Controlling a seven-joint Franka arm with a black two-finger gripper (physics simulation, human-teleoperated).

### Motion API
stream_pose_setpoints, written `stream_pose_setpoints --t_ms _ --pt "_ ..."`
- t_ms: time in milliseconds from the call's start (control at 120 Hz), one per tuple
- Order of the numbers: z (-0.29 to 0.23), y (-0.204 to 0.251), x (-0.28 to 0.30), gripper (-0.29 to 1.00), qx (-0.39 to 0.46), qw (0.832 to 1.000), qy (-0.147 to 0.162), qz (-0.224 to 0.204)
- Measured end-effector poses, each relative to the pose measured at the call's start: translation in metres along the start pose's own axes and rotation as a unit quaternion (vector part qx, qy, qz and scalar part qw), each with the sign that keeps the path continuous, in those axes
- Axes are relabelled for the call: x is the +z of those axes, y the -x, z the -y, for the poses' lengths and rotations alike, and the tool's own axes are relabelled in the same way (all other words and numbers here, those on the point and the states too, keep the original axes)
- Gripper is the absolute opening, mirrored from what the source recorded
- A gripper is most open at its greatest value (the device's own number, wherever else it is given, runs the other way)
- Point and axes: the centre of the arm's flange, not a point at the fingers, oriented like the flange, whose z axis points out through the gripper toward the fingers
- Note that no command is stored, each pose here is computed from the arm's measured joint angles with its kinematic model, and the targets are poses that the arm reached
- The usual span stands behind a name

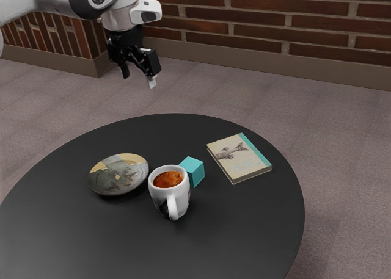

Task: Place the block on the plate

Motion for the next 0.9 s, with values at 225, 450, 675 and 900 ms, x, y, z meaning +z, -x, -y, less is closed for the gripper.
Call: stream_pose_setpoints --t_ms 225,450,675,900 --pt "-0.008 -0.077 0.109 0.70 0.001 0.999 -0.011 0.043" --pt "-0.029 -0.127 0.236 0.70 -0.015 0.997 0.008 0.072" --pt "-0.028 -0.102 0.297 0.70 -0.047 0.992 0.023 0.116" --pt "-0.029 -0.099 0.308 0.70 -0.047 0.992 0.001 0.114"
